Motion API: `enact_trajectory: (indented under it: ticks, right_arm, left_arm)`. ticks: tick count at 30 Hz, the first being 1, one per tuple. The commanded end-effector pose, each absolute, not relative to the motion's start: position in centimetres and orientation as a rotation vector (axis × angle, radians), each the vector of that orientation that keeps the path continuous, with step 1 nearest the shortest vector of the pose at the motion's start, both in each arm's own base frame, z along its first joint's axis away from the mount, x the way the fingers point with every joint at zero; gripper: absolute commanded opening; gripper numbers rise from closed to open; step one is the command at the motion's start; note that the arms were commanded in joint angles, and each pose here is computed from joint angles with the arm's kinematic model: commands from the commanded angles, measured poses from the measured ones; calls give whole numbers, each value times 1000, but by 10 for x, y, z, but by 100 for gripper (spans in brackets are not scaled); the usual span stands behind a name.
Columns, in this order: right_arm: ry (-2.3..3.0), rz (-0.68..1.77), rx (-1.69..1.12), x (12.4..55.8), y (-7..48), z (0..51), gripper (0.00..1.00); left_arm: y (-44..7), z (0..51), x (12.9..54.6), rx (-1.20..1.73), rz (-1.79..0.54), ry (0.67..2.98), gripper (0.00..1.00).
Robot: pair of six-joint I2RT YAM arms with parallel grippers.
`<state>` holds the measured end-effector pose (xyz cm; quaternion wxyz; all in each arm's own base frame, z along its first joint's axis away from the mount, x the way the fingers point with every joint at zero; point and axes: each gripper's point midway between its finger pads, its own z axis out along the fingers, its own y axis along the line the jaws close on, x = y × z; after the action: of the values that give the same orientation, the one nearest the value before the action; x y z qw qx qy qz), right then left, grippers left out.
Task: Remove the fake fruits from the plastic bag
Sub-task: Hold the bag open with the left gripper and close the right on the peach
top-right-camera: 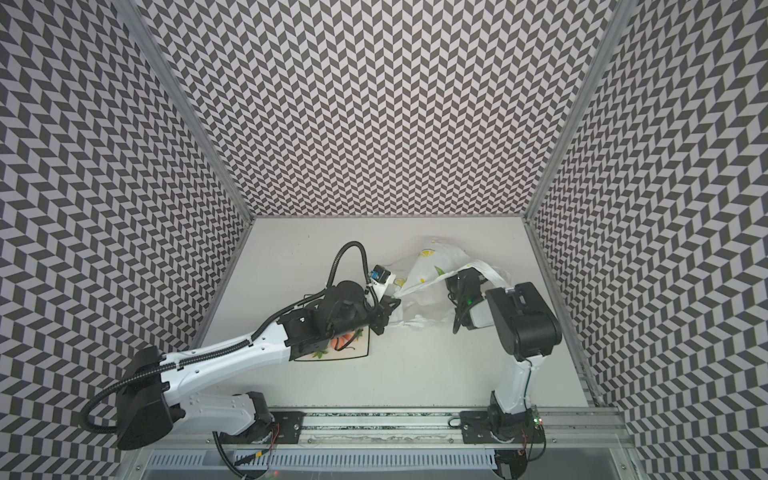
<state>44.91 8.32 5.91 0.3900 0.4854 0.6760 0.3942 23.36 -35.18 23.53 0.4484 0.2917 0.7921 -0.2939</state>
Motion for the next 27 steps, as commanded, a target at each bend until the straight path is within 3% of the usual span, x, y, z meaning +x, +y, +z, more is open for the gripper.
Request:
enact_trajectory:
  ticks: [1,3,7,10,27]
  right_arm:
    - [1646,1105,1161,448,86,87,2]
    - [1655,1115,1156,445,87,86,6]
    - [1660,1132,1182,443,86,80,31]
    - [1651,1156,1192,444,88,79,38]
    - [1633,1273,1210,456,101,74,40]
  left_arm:
    - [-349,246,233,702,-724,1921,0]
    - [-350,247,233,700,-726,1917,0]
    - [-351,246,232,706,-732,1916,0]
    - [-352,247,231,715,-736,1909,0]
    - [-370,248,215,816,-753,1861,0]
